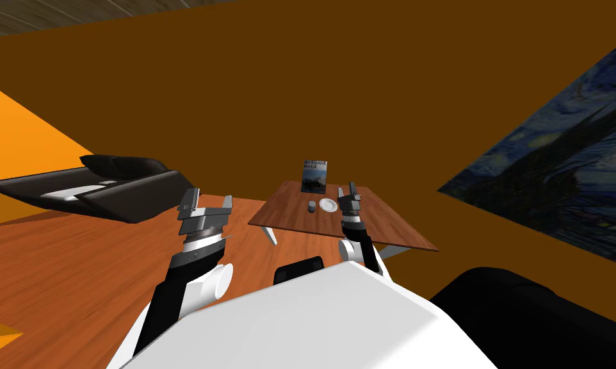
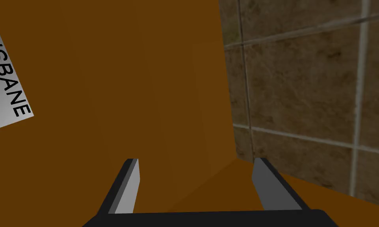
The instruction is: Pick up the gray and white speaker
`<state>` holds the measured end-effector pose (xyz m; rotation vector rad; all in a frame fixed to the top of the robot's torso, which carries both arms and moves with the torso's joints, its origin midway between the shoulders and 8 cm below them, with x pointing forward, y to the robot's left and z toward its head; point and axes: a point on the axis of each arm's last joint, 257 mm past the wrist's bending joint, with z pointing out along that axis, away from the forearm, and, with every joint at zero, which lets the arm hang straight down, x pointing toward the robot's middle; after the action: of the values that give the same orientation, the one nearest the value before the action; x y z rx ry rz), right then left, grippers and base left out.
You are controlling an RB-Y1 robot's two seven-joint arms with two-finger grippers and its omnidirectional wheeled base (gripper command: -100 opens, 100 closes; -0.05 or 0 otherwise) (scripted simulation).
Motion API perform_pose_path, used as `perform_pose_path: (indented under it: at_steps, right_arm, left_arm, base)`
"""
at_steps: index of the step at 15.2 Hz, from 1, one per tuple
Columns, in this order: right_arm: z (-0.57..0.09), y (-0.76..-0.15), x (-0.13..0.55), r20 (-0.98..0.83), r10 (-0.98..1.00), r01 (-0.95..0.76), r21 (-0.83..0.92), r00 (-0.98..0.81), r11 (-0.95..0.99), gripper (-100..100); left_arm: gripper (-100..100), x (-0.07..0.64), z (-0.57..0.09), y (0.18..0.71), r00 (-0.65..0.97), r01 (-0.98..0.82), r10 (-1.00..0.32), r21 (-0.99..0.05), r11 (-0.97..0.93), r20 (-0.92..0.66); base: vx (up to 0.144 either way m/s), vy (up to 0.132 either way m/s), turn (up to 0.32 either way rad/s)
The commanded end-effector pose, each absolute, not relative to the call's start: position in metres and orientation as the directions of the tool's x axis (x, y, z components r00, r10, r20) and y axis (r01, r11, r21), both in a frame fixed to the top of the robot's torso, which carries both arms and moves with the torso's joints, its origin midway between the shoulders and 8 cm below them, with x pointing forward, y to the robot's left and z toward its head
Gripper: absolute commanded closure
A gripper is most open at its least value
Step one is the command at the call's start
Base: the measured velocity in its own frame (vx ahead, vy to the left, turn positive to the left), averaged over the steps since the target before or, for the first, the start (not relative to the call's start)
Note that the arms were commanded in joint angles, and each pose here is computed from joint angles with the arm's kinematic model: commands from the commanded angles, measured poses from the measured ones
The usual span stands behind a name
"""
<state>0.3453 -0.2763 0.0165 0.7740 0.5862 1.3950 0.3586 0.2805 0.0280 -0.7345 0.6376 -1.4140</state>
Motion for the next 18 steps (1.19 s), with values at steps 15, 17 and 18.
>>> perform_pose_path:
  at_steps: [15,17,18]
  right_arm:
    - [-0.070,-0.254,0.364,-0.250,0.968,-0.518,0.831,-0.020,0.203,-100]
    - [-0.084,-0.252,0.365,-0.290,0.956,-0.501,0.834,-0.041,0.231,-100]
    - [-0.089,-0.253,0.365,-0.290,0.956,-0.493,0.838,-0.042,0.233,-100]
  left_arm:
    - [0,0.359,0.028,0.281,0.065,0.633,-0.997,-0.774,0.013,0.036]
    - [0,0.359,0.028,0.281,0.065,0.633,-0.997,-0.774,0.013,0.036]
    - [0,0.359,0.028,0.280,0.065,0.633,-0.997,-0.774,0.013,0.036]
  base:
    - [-0.021,-0.025,0.121]
    - [-0.024,-0.025,0.176]
    - [-0.025,-0.022,0.162]
